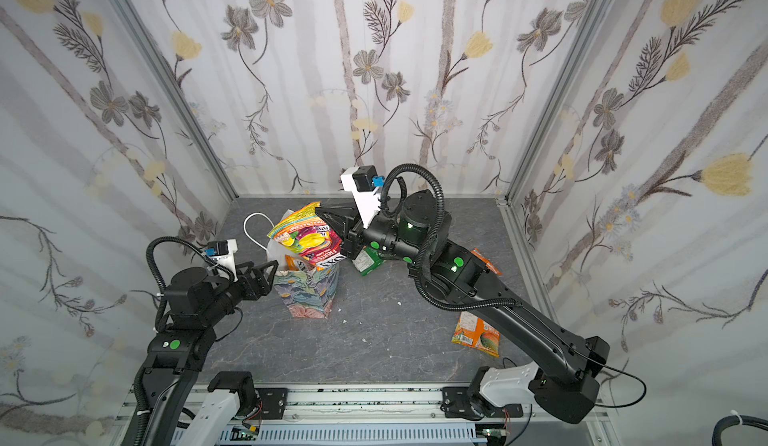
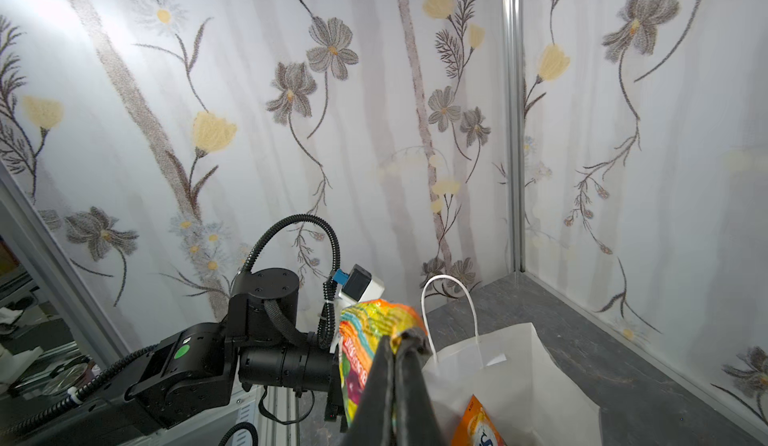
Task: Place the snacks into the paper bag
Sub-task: 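Carry the multicolour packet with the right gripper over the bag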
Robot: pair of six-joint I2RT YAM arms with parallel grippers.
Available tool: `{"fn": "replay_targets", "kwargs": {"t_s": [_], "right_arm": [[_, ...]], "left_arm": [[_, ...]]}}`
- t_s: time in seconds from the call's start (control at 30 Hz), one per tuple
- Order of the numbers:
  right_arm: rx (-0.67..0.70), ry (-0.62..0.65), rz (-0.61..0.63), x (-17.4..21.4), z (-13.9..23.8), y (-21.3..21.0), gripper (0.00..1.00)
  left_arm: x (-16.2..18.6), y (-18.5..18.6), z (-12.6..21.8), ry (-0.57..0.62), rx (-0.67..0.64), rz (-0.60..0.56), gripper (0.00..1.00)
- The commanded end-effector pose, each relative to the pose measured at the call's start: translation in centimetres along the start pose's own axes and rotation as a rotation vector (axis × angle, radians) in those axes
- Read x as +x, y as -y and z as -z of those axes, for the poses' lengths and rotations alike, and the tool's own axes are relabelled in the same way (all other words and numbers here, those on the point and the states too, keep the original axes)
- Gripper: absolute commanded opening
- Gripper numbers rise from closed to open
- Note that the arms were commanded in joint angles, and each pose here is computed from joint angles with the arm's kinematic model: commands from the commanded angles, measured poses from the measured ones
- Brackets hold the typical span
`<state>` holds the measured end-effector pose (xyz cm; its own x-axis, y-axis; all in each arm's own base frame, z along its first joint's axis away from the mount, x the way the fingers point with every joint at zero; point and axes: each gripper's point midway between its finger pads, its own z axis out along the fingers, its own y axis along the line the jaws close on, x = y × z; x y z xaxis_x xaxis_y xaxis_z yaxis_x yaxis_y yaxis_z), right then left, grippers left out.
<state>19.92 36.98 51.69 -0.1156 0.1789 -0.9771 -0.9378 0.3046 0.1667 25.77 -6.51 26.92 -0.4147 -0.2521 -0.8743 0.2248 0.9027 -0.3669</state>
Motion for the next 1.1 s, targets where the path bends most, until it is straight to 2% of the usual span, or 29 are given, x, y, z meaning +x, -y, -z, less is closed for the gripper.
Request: {"fn": "replay_targets", "kwargs": {"t_s": [0.0, 0.13, 0.37, 0.6, 0.67, 1.07], "right_arm": [[-0.006, 0.133, 0.051, -3.5, -0.2, -0.6, 0.00], [-0.015, 0.132, 0.045, -3.4, -1.6, -0.4, 0.00], [0.009, 0.054, 0.032, -1.4, -5.0, 1.0, 0.00], [0.072, -0.022, 0.057, 1.5, -7.2, 3.0, 0.00], [0.085, -0.079, 0.058, 4.2, -8.6, 4.0, 0.00], [0.124, -0.211, 0.048, 9.1, -10.1, 5.7, 0.00]], "left_arm": [[-0.8, 0.4, 0.0, 0.035, 0.019, -0.012, 0.81], [-0.8, 0.4, 0.0, 0.034, 0.017, -0.011, 0.81], [-0.8, 0.4, 0.0, 0.034, 0.018, -0.012, 0.81], [-0.8, 0.4, 0.0, 0.034, 0.019, -0.012, 0.81], [-0.9, 0.4, 0.1, 0.036, 0.018, -0.013, 0.81], [-0.9, 0.4, 0.1, 0.037, 0.017, -0.013, 0.81]]}}
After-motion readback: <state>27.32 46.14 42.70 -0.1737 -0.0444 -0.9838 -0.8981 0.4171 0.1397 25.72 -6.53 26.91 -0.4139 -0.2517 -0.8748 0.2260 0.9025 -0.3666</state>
